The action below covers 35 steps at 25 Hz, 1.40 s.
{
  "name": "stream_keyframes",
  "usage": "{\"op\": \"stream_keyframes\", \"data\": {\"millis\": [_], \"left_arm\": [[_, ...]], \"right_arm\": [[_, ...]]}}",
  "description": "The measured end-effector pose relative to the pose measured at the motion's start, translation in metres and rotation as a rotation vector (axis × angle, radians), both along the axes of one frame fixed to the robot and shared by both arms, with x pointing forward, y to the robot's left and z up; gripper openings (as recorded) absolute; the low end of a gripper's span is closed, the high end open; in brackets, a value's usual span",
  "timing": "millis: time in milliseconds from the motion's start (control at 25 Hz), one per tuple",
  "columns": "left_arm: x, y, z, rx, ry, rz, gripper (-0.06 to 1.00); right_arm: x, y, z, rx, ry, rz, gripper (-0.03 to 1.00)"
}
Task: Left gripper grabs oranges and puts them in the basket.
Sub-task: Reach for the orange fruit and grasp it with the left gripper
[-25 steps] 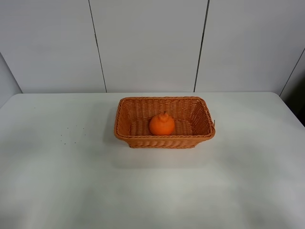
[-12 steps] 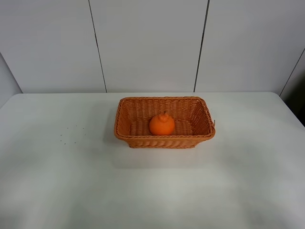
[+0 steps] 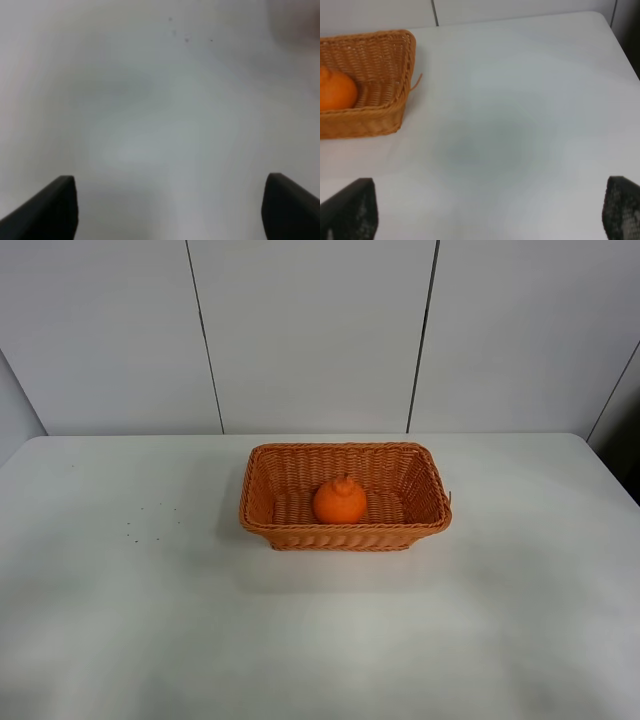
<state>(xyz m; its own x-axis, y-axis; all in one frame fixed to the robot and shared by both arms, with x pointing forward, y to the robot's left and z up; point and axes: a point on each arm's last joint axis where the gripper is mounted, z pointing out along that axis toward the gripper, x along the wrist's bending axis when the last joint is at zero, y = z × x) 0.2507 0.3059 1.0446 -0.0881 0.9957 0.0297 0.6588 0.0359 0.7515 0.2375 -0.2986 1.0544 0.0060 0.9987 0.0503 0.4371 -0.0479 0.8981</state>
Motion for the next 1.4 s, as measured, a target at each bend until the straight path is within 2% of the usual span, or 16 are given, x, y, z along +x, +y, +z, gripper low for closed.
{"op": "stream_keyframes", "data": {"millis": [400, 720, 1400], "left_arm": [[-0.001, -0.002, -0.003, 0.007, 0.009, -0.034, 0.85], [-0.021, -0.003, -0.002, 0.019, -0.132, -0.034, 0.85], [-0.022, -0.003, -0.002, 0.017, -0.135, -0.035, 0.85]], "right_arm": [[0.0, 0.0, 0.0, 0.0, 0.0, 0.0, 0.69], [0.0, 0.0, 0.0, 0.0, 0.0, 0.0, 0.69], [0.0, 0.0, 0.0, 0.0, 0.0, 0.0, 0.69]]}}
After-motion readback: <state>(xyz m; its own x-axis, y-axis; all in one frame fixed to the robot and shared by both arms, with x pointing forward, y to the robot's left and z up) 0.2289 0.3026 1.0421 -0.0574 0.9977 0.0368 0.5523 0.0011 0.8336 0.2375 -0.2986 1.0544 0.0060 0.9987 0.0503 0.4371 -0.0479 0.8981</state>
